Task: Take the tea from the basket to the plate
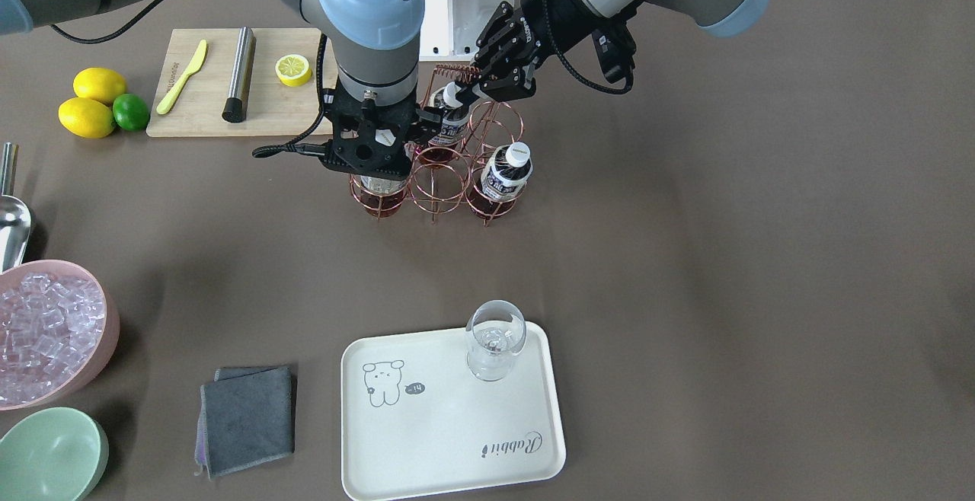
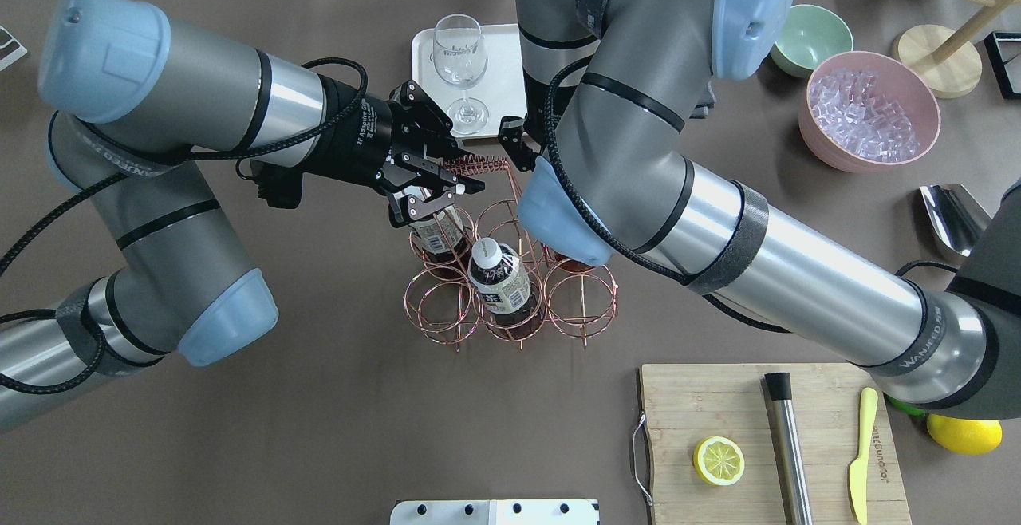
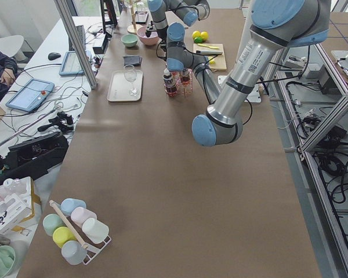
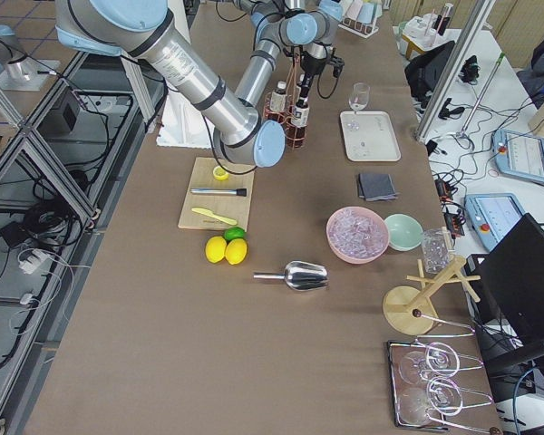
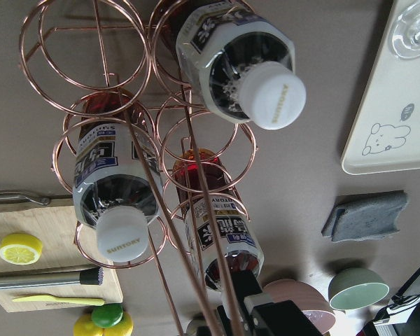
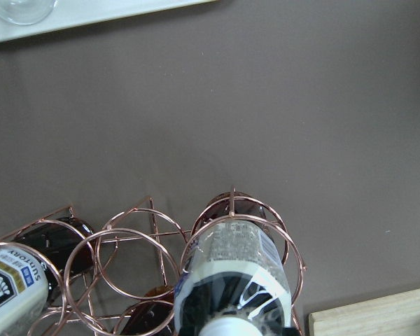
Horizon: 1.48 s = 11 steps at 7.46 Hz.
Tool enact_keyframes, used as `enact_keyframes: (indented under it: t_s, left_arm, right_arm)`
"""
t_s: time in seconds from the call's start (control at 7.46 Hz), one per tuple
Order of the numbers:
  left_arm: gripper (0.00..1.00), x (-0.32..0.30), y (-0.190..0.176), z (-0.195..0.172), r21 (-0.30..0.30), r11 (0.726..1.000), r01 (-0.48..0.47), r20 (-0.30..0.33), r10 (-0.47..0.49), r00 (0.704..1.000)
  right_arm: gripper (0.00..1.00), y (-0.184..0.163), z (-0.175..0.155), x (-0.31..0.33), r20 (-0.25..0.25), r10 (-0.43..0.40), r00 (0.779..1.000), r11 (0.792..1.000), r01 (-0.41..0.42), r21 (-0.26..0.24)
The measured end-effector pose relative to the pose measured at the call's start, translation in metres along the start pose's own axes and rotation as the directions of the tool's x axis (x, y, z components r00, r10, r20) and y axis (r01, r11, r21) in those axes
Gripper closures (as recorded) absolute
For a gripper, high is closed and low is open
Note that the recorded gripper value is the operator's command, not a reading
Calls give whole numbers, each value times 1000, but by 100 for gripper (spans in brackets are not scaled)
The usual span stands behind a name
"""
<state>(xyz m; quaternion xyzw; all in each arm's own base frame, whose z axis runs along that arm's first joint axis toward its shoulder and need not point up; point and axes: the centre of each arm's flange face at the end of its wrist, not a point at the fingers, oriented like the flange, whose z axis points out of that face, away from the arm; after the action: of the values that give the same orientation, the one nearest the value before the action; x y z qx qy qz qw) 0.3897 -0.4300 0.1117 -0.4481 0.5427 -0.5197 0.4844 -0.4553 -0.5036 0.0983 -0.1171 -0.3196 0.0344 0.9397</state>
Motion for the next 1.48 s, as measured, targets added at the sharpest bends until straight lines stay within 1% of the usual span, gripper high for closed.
enact_keyframes:
  t_s: [0.13, 0.4, 0.67, 1.07, 1.21, 1.48]
  left_arm:
    - [100, 0, 0, 0, 0, 1000, 0, 0, 0, 1000]
    - [100, 0, 0, 0, 0, 1000, 0, 0, 0, 1000]
    - [100, 0, 0, 0, 0, 1000, 0, 0, 0, 1000]
    - [100, 0, -1, 1, 2, 1000, 0, 0, 0, 1000]
    - [100, 1, -1, 1, 2, 1000, 0, 0, 0, 1000]
    - [100, 1, -1, 1, 2, 1000, 0, 0, 0, 1000]
  right_arm:
    - [59, -1, 0, 0, 3, -2, 1000, 1000, 2, 7]
    - [100, -1, -1, -1, 13, -7, 1000, 1000, 7, 16]
    - [100, 2, -4, 0, 24, -15, 1000, 1000, 14, 22]
    - [100, 22, -22, 13, 42, -26, 999, 999, 24, 32]
    - [100, 30, -34, 19, 43, -28, 999, 999, 26, 37]
    - [100, 32, -69, 37, 64, -17, 998, 997, 12, 75]
